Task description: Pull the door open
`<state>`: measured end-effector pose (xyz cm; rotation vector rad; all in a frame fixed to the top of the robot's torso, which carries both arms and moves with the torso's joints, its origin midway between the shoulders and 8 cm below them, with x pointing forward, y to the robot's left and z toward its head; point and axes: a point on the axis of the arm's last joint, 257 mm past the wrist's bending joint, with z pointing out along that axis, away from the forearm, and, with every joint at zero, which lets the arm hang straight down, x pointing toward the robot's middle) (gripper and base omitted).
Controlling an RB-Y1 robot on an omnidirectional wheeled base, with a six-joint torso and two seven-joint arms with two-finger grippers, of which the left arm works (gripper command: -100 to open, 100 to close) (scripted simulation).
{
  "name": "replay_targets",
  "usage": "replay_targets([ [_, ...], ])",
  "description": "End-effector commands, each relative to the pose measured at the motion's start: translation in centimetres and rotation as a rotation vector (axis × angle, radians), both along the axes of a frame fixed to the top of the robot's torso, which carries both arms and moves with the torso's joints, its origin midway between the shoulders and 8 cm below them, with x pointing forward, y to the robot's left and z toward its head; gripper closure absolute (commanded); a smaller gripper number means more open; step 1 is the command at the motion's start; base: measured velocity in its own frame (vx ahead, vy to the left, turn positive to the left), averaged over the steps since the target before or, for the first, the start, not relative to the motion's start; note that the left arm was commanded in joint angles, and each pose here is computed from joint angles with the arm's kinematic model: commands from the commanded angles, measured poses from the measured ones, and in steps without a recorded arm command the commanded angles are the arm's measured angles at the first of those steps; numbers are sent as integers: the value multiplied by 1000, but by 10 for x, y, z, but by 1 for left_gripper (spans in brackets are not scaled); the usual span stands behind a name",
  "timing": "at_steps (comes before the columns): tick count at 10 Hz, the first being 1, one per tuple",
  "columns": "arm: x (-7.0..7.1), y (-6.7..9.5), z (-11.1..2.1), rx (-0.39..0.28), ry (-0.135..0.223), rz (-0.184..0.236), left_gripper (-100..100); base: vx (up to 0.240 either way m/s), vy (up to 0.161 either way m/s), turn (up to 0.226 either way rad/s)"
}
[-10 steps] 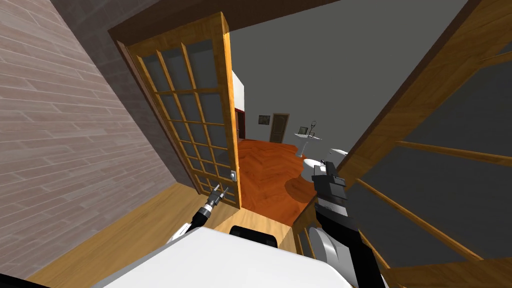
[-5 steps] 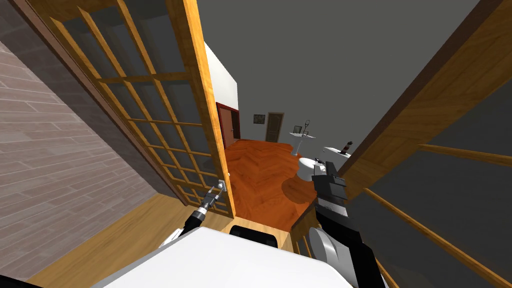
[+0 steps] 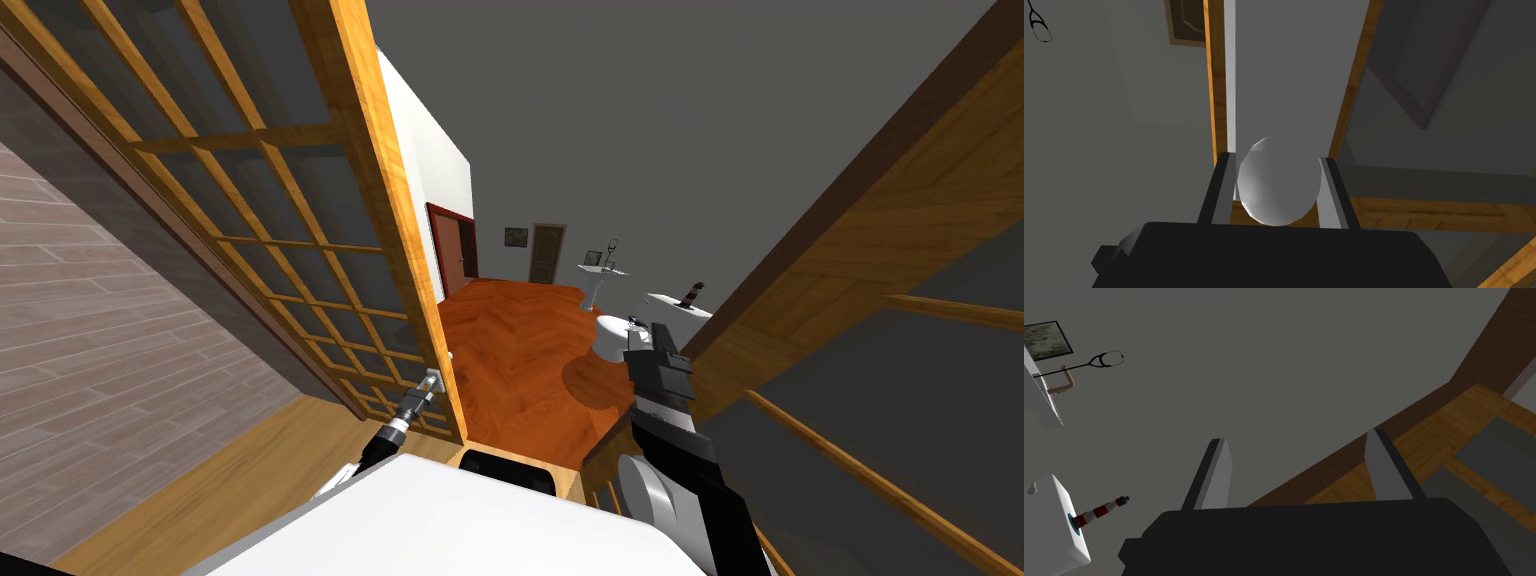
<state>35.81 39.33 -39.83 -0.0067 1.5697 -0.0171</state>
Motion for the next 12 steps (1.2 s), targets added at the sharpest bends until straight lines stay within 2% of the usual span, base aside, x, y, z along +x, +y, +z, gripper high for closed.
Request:
replay_targets([
  [1,2,-2,1,-2,-3,-4,100,-18,11,-24],
  [4,2,-2,1,-2,-3,-4,100,0,0,0],
  [5,2,-1,1,-44,-4,1,100,-18,10,-31],
  [7,3,-1,2,-77,-6,4,100,-29,14,-39],
  [12,7,0,4,-216,-15,14,100,-31,15,-41],
])
